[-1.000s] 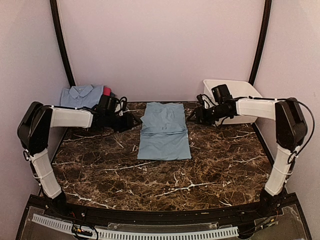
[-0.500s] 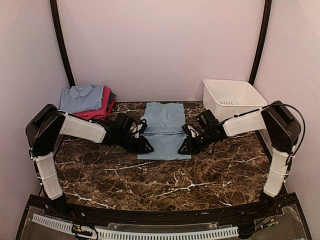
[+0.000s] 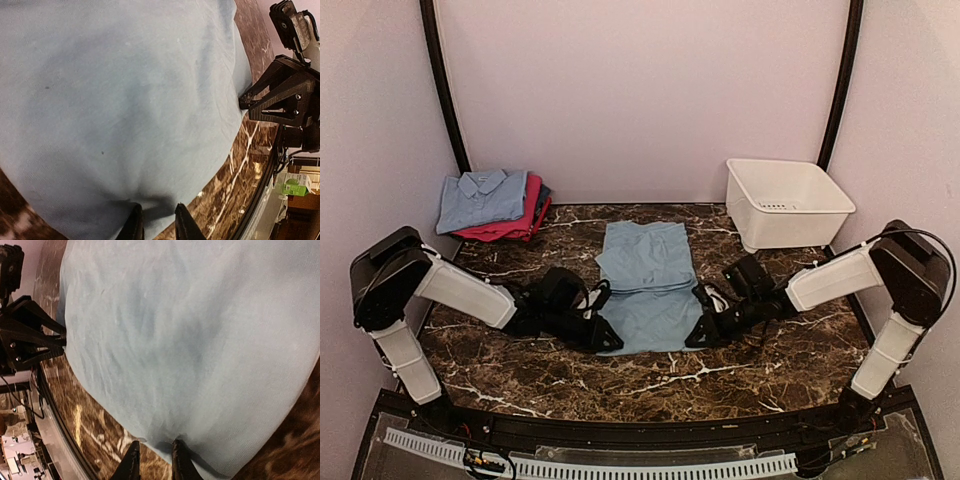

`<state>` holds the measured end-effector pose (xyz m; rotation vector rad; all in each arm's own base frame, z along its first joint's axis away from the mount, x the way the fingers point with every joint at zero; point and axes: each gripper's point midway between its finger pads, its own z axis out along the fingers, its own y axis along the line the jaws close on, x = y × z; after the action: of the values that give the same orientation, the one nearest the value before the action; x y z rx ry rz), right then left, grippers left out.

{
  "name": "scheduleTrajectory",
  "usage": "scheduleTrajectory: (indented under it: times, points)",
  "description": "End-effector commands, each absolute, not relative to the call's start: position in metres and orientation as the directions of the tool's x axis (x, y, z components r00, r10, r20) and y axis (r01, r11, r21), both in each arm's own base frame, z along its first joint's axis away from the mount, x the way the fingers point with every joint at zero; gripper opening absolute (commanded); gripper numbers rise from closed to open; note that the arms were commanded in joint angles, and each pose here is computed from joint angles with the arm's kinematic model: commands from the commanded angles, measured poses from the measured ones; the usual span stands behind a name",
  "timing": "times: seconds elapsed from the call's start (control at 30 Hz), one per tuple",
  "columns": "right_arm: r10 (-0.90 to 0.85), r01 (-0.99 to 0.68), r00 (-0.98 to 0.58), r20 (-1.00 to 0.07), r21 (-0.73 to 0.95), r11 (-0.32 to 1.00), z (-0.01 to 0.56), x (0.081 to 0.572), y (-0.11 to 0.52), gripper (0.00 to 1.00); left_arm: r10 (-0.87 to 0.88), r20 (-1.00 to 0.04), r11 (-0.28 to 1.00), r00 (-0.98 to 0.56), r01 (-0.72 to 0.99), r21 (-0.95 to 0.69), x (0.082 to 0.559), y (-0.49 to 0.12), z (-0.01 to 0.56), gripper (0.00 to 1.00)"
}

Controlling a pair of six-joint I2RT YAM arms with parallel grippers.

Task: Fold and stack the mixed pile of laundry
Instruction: Move the rectangle-folded T-shirt to the center of the board, then smooth out the rectangle-folded T-shirt at the center of the board.

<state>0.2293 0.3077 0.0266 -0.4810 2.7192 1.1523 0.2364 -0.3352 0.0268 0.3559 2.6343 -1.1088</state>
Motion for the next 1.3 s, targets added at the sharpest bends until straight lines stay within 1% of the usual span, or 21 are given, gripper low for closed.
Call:
scheduleTrajectory:
  times: [0.0, 0.07, 0.1, 0.17, 0.23, 0.27, 0.3, 0.4, 0.43, 0.53, 0.67, 0.73, 0.83, 0.9, 1.27]
  points:
    - [-0.244, -0.288, -0.956, -0.163, 0.673, 0.681, 0.028, 0.175, 0.297, 0.2, 0.124, -0.224, 0.691, -0.967, 0.246, -0.679, 0.185, -0.326, 0.024, 0.22]
    - [-0.251, -0.288, -0.955, -0.156, 0.676, 0.679, 0.038, 0.163, 0.293, 0.21, 0.128, -0.234, 0.672, -0.964, 0.258, -0.694, 0.173, -0.325, 0.038, 0.24]
    - [-0.254, -0.299, -0.952, -0.169, 0.677, 0.673, 0.047, 0.161, 0.292, 0.22, 0.125, -0.243, 0.671, -0.962, 0.262, -0.693, 0.172, -0.323, 0.043, 0.26]
    - [-0.25, -0.337, -0.942, -0.225, 0.655, 0.676, 0.066, 0.167, 0.29, 0.25, 0.089, -0.326, 0.688, -0.941, 0.295, -0.663, 0.186, -0.314, 0.075, 0.32]
    - [-0.244, -0.385, -0.921, -0.303, 0.621, 0.683, 0.084, 0.183, 0.292, 0.27, 0.036, -0.387, 0.719, -0.921, 0.293, -0.63, 0.213, -0.302, 0.099, 0.37]
    - [-0.251, -0.409, -0.909, -0.332, 0.6, 0.688, 0.089, 0.192, 0.294, 0.27, 0.005, -0.397, 0.733, -0.918, 0.273, -0.623, 0.224, -0.296, 0.105, 0.39]
    - [-0.253, -0.422, -0.902, -0.35, 0.587, 0.691, 0.094, 0.2, 0.297, 0.28, -0.059, -0.405, 0.744, -0.912, 0.23, -0.627, 0.247, -0.283, 0.115, 0.4]
    - [-0.267, -0.444, -0.89, -0.369, 0.571, 0.691, 0.097, 0.221, 0.309, 0.27, -0.201, -0.423, 0.766, -0.884, 0.127, -0.63, 0.299, -0.249, 0.126, 0.4]
    - [-0.271, -0.451, -0.887, -0.374, 0.57, 0.687, 0.097, 0.226, 0.314, 0.26, -0.217, -0.432, 0.776, -0.876, 0.114, -0.621, 0.313, -0.246, 0.127, 0.41]
    - [-0.265, -0.464, -0.878, -0.399, 0.569, 0.679, 0.103, 0.241, 0.323, 0.26, -0.274, -0.415, 0.781, -0.868, 0.051, -0.623, 0.349, -0.23, 0.123, 0.41]
    - [-0.248, -0.464, -0.875, -0.416, 0.573, 0.676, 0.109, 0.254, 0.324, 0.26, -0.287, -0.412, 0.78, -0.865, 0.039, -0.625, 0.383, -0.23, 0.108, 0.41]
    - [-0.245, -0.46, -0.877, -0.414, 0.577, 0.674, 0.108, 0.256, 0.322, 0.26, -0.284, -0.408, 0.773, -0.868, 0.045, -0.632, 0.402, -0.236, 0.096, 0.39]
    - [-0.241, -0.449, -0.883, -0.402, 0.58, 0.68, 0.105, 0.255, 0.317, 0.26, -0.276, -0.399, 0.763, -0.874, 0.053, -0.645, 0.412, -0.243, 0.084, 0.34]
    - [-0.234, -0.441, -0.888, -0.397, 0.582, 0.683, 0.103, 0.254, 0.313, 0.26, -0.28, -0.4, 0.753, -0.873, 0.059, -0.656, 0.417, -0.247, 0.078, 0.33]
    - [-0.223, -0.422, -0.897, -0.381, 0.59, 0.688, 0.1, 0.252, 0.308, 0.26, -0.298, -0.364, 0.693, -0.883, 0.062, -0.718, 0.429, -0.26, 0.041, 0.34]
